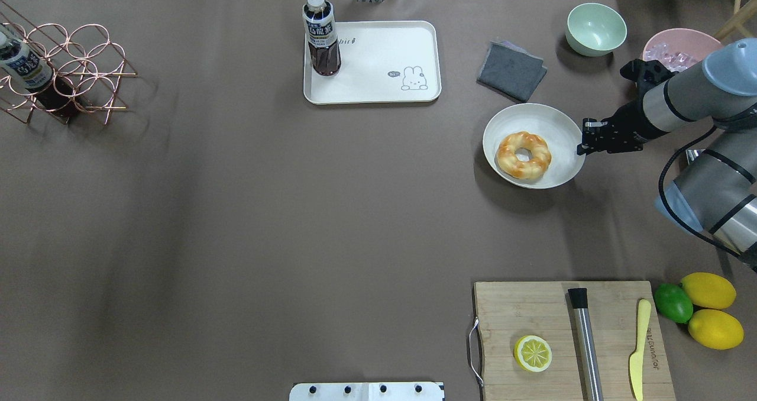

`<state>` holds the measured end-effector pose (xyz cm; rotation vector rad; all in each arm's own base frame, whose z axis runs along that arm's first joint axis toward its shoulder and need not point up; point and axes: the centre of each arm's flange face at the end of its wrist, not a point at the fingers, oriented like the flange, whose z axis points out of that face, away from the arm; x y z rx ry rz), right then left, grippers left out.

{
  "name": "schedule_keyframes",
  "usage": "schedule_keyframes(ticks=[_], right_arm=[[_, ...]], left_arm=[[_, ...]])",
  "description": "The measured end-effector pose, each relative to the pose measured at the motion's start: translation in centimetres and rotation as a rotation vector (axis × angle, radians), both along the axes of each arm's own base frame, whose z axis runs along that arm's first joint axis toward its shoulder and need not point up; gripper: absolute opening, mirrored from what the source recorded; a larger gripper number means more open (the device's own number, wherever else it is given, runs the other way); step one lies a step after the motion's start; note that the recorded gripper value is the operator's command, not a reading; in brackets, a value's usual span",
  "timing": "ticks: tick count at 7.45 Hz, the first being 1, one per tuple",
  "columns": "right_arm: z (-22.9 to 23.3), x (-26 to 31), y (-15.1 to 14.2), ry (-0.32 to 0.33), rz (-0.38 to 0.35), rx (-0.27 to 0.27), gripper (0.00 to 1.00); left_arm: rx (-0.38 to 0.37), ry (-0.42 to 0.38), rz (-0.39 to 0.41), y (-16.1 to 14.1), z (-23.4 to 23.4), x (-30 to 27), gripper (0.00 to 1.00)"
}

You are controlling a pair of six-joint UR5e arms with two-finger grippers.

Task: Place donut on tray

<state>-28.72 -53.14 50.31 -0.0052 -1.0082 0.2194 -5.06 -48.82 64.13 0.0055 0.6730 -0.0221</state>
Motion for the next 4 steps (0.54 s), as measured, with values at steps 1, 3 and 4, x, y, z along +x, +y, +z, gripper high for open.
schedule_keyframes(ticks=[1, 3, 4], right_arm=[[-1.4, -0.1, -0.4, -0.039, 0.009, -0.004, 0.00], [-4.6, -0.8, -1.7, -0.085, 0.021, 0.007, 0.00], [-6.9, -1.7, -3.0, -0.107, 0.035, 0.013, 0.00]], left_arm=[[0.000, 0.000, 0.000, 0.0, 0.0, 0.0, 0.98], [-0.002, 0.000, 0.001, 0.0, 0.1, 0.1, 0.98], [-0.004, 0.000, 0.002, 0.0, 0.2, 0.1, 0.98]])
